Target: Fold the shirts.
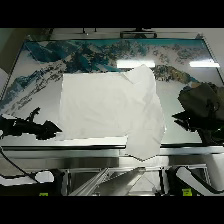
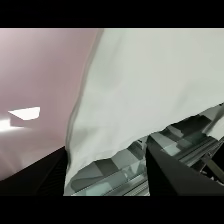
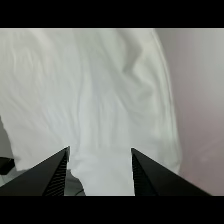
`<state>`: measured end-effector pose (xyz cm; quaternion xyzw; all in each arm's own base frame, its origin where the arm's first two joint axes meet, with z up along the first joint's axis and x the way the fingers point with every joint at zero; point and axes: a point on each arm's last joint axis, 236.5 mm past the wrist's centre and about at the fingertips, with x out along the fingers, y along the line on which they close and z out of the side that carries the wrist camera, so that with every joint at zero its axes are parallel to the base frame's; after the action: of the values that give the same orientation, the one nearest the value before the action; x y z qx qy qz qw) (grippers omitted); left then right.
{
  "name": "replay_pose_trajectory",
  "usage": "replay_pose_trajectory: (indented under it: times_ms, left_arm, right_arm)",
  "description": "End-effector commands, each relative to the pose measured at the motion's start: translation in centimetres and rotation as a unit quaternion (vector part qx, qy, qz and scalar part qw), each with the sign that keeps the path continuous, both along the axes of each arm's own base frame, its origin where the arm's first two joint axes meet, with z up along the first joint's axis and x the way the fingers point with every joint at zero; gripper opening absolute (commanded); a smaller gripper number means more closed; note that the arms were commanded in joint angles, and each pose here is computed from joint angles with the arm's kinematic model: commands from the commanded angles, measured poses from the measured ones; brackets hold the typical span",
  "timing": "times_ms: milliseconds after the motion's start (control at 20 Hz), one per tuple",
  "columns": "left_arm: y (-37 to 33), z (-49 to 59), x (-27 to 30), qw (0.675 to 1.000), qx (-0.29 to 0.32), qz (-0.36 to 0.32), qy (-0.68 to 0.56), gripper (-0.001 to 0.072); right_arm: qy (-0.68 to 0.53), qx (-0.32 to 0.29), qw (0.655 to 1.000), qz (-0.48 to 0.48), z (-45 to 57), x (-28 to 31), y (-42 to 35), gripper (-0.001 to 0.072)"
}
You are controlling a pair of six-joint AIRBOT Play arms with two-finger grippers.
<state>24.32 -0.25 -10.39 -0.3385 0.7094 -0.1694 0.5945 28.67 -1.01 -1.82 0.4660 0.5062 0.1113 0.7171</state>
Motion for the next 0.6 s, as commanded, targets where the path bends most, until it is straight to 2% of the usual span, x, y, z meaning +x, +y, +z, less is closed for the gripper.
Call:
replay_pose_trajectory:
  times_ms: [0, 50, 100, 150, 200, 550]
  left_arm:
    - [-2.2, -1.1, -0.4, 0.998, -0.019, -0.055, 0.007, 0.0487]
    - [-2.6, -1.1, -0.3, 0.997, -0.027, -0.066, 0.014, 0.0376]
    - [-2.7, -0.9, -0.1, 0.996, -0.035, -0.074, 0.018, 0.0212]
    - [-2.6, -0.6, 0.1, 0.996, -0.043, -0.079, 0.022, 0.0086]
    - [-2.4, -0.2, 0.4, 0.995, -0.047, -0.083, 0.021, 0.0017]
    - [-1.5, -0.4, 1.1, 0.997, -0.041, -0.063, 0.008, 0.0019]
  right_arm:
    - [0.016, -0.027, 1.000, -0.001, -1.3, -0.7, -0.9, 0.0444]
    - [0.025, -0.041, 0.999, 0.004, -1.9, -1.1, -1.2, 0.0444]
    - [0.040, -0.055, 0.998, 0.009, -2.5, -1.8, -1.6, 0.0444]
    - [0.062, -0.066, 0.996, 0.008, -3.3, -2.5, -2.0, 0.0444]
    - [0.079, -0.074, 0.994, 0.006, -3.7, -3.0, -2.4, 0.0444]
    - [0.109, -0.060, 0.992, -0.003, -8.4, -3.7, -0.7, 0.0444]
